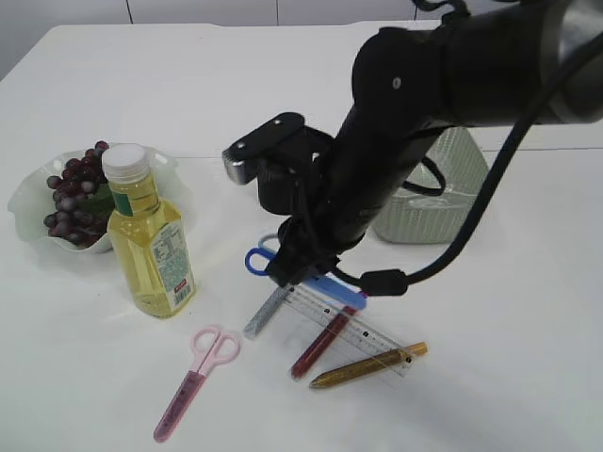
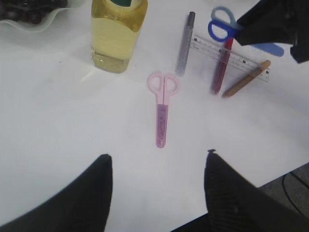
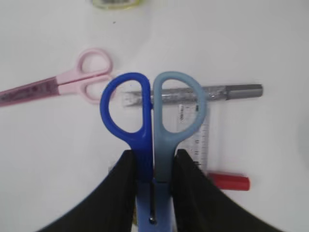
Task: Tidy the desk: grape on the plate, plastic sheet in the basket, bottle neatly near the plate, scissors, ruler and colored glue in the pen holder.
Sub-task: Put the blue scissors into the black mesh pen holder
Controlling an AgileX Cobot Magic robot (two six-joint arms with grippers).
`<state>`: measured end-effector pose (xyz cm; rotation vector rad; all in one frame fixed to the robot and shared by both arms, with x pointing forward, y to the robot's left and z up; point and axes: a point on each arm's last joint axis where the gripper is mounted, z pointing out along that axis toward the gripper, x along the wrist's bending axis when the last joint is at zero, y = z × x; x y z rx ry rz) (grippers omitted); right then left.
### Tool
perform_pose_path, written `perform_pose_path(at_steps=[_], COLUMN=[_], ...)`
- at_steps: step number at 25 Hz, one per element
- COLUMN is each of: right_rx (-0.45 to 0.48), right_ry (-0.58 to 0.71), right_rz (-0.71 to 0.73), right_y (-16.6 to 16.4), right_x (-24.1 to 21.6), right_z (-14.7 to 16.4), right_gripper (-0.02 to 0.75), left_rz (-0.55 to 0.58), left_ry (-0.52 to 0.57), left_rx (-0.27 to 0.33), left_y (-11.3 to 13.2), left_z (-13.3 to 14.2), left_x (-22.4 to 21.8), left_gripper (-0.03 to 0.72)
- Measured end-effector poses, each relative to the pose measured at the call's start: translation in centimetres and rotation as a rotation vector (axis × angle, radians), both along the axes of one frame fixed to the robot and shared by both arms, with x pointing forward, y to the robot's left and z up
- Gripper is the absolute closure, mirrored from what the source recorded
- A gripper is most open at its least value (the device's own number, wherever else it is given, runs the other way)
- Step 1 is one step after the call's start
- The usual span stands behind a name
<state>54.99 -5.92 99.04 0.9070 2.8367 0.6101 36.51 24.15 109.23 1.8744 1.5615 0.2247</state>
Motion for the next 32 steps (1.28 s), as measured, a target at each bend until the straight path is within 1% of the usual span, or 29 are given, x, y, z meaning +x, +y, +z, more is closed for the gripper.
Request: perform_pose_path(at_steps=[4,10,14,18,20,22,25,27,30,32], right_rx=[0.08,0.252,0.326,0.431,0.476,0.499,0.555,0.611,0.666,0.674], right_ry=[-0.032,-0.123,-0.189,-0.22,-0.259,-0.313,-0.381,-0.423,-0.481,-0.525], right_rz=[-0.063,-0.159,-0.192,-0.217,-0.218,-0.185,-0.172,-0.185,-0.21,-0.205], right_y=[-1.7,-4.6,-6.3,-7.0,-7.0,-6.7,-6.4,-6.1,-5.7,-5.5], right_x=[2.4,6.1,7.7,9.4,10.3,10.8,11.6,12.5,14.1,15.1], right_z=[1.6,4.4,5.0,4.5,3.9,3.6,3.4,3.4,2.5,1.9], right_gripper=[0.569,0.569,0.57,0.57,0.57,0.57,0.57,0.57,0.57,0.57], left_rz=[0.0,0.0,0.001,0.001,0.001,0.001,0.001,0.001,0.001,0.001], left_ry=[-0.002,-0.002,-0.003,-0.003,-0.003,-0.003,-0.003,-0.003,-0.003,-0.003], left_rx=[-0.001,-0.001,-0.001,-0.001,-0.001,-0.001,-0.001,-0.001,-0.001,-0.001], left_y=[0.0,0.0,0.0,0.0,0.0,0.0,0.0,0.0,0.0,0.0], left_z=[0.0,0.0,0.0,0.0,0.0,0.0,0.0,0.0,0.0,0.0], left_x=[0.0,0.0,0.0,0.0,0.0,0.0,0.0,0.0,0.0,0.0], left_gripper=[0.246,0.246,0.246,0.246,0.246,0.246,0.246,0.246,0.246,0.246])
